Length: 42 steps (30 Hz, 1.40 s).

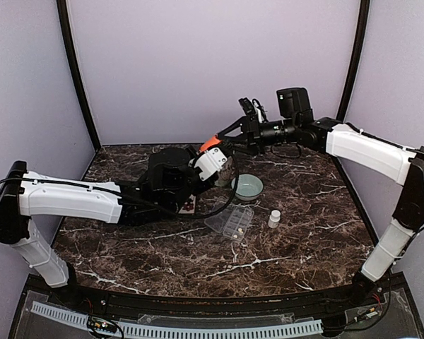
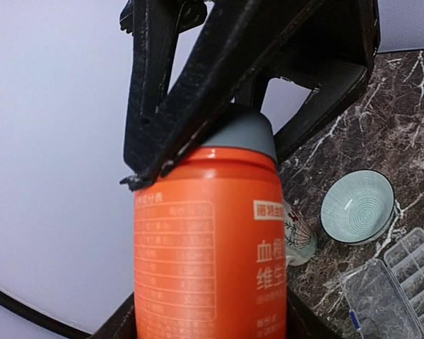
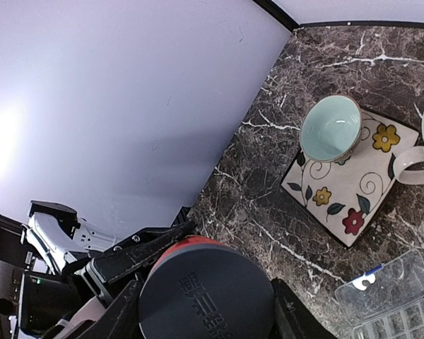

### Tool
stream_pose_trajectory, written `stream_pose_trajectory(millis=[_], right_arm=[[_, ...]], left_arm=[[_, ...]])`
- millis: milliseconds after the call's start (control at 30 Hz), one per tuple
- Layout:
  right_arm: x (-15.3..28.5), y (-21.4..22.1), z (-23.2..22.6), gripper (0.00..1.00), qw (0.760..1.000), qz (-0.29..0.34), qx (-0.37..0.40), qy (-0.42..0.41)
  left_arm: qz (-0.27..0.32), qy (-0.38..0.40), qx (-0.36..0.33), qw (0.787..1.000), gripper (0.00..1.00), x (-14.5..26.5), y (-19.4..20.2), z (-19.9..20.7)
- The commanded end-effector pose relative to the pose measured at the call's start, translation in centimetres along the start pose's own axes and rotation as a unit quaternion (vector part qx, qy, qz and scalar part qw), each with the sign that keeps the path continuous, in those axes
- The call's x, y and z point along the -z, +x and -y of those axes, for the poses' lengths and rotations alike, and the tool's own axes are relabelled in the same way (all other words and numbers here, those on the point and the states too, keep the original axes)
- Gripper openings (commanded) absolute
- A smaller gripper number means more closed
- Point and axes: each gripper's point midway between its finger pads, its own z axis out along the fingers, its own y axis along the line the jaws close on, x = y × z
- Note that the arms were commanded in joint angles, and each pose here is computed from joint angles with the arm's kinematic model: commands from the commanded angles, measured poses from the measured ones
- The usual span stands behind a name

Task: Sort the pills into containers
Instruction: Pass from the left arm to the right, then place the pill bottle at the center of the board.

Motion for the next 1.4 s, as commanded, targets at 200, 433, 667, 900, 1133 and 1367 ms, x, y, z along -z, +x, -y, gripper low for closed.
stream_pose_trajectory(millis=[200, 433, 667, 900, 1133, 1367], right_arm=[[-1.3, 3.4, 1.4, 0.00, 0.998, -0.036, -0.030, 0.036], [-0.8, 3.0, 1.1, 0.00, 0.998, -0.025, -0.017, 0.048], [0.9, 1.7, 2.8, 0.00, 0.989, 0.002, 0.048, 0.139], [4.3, 0.4, 7.1, 0.00, 0.954, 0.031, 0.103, 0.281], [10.7, -2.0, 10.7, 0.00, 0.905, 0.095, 0.112, 0.400], [16.3, -2.4, 15.9, 0.00, 0.836, 0.128, 0.111, 0.522]], left_arm=[[0.097, 0.172, 0.150, 0.969, 0.83, 3.8, -5.9, -1.4], [0.094, 0.202, 0.192, 0.956, 0.85, 4.9, -5.8, -2.6], [0.071, 0.222, 0.301, 0.925, 0.84, 5.2, -3.6, -5.6], [0.048, 0.245, 0.384, 0.889, 0.84, 5.5, -1.7, -6.7], [0.038, 0.264, 0.470, 0.842, 0.84, 5.3, 0.7, -7.9], [0.022, 0.308, 0.538, 0.785, 0.83, 4.9, 3.0, -7.3]])
